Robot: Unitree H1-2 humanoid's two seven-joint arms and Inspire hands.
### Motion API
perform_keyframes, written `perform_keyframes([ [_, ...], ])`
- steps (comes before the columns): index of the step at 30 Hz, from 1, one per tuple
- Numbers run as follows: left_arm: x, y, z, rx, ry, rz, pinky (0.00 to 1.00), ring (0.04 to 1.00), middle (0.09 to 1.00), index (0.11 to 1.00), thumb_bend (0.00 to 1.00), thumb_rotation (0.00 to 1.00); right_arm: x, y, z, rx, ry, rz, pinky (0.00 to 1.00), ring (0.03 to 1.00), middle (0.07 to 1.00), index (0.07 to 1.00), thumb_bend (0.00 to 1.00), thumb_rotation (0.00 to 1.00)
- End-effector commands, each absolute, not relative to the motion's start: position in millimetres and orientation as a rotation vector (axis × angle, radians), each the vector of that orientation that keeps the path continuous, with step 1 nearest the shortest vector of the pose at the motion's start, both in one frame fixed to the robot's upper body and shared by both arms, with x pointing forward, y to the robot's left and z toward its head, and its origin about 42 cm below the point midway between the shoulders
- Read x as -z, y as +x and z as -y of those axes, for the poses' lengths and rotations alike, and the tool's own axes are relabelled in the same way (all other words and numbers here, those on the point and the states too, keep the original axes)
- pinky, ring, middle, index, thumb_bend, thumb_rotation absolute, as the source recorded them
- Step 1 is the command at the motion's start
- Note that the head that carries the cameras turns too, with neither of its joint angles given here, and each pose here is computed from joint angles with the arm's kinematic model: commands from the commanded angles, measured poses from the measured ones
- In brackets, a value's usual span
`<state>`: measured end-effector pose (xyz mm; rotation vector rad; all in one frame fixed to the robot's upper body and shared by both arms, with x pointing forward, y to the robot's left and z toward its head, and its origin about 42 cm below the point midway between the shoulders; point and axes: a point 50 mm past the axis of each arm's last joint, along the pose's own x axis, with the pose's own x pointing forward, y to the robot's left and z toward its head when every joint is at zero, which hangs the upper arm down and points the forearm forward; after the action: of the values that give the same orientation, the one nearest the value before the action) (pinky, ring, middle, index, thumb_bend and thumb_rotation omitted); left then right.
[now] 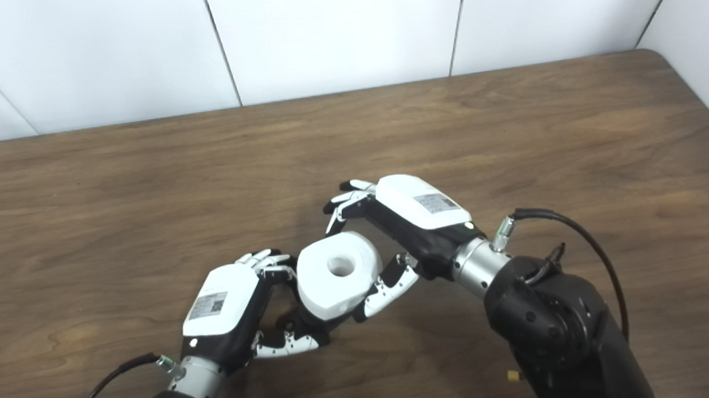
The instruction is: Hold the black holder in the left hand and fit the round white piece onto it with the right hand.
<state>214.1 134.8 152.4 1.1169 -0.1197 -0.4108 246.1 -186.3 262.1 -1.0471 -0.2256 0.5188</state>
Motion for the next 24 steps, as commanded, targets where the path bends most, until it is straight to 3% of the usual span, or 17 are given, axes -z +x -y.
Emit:
perform_keyframes([
  [1, -143.5, 210.3, -129.6, 0.479, 1.117, 0.071, 0.9, 0.894, 0.806, 0.489, 0.52, 0.05, -273.6, 248.0, 181.5, -0.493, -1.054, 0.306, 0.85, 0.944, 0.827, 0.484, 0.52, 0.15],
  [24, -143.2, 212.0, -126.3, 0.486, 1.112, 0.064, 0.91, 0.896, 0.81, 0.489, 0.52, 0.05, -268.9, 240.2, 172.8, -0.55, -1.028, 0.307, 0.88, 0.951, 0.824, 0.484, 0.52, 0.15],
])
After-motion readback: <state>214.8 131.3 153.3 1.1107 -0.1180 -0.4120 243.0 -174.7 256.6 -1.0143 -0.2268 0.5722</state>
